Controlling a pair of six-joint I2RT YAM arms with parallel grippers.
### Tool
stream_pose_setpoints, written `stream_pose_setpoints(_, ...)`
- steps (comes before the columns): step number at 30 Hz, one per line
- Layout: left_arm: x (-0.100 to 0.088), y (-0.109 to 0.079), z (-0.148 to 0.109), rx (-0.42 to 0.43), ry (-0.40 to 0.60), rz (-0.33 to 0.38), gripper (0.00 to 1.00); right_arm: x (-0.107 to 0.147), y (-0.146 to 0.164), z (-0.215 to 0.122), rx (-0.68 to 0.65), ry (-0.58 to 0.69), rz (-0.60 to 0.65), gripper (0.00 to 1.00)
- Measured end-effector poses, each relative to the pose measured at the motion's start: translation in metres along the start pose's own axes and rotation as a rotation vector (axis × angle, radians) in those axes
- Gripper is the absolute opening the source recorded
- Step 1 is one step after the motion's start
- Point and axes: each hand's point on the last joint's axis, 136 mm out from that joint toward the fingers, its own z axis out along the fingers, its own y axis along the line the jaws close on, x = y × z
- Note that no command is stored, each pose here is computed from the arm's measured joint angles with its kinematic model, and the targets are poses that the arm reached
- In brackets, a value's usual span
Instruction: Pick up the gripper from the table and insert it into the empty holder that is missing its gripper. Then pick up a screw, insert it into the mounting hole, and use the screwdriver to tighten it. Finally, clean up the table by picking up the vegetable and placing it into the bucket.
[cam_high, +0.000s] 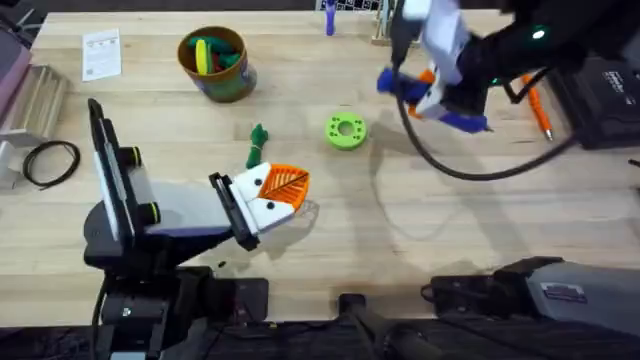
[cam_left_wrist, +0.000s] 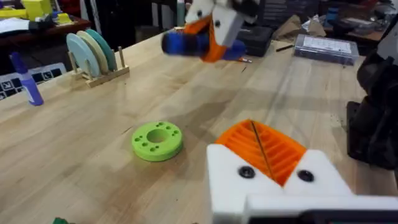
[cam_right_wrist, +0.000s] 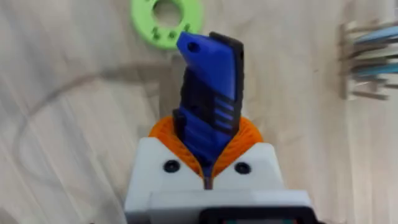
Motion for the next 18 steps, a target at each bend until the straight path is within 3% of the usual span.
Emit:
stream_pose_setpoints(10, 0.0, 0.0, 0.0, 0.0, 0.0, 0.0, 0.004, 0.06, -0.011, 0.07, -0.074, 0.303, -0.157, 0.024)
stream_pose_setpoints(18, 0.0, 0.0, 0.0, 0.0, 0.0, 0.0, 0.004, 0.094, -0.009, 0.109, -0.149, 0.417, -0.179, 0.024)
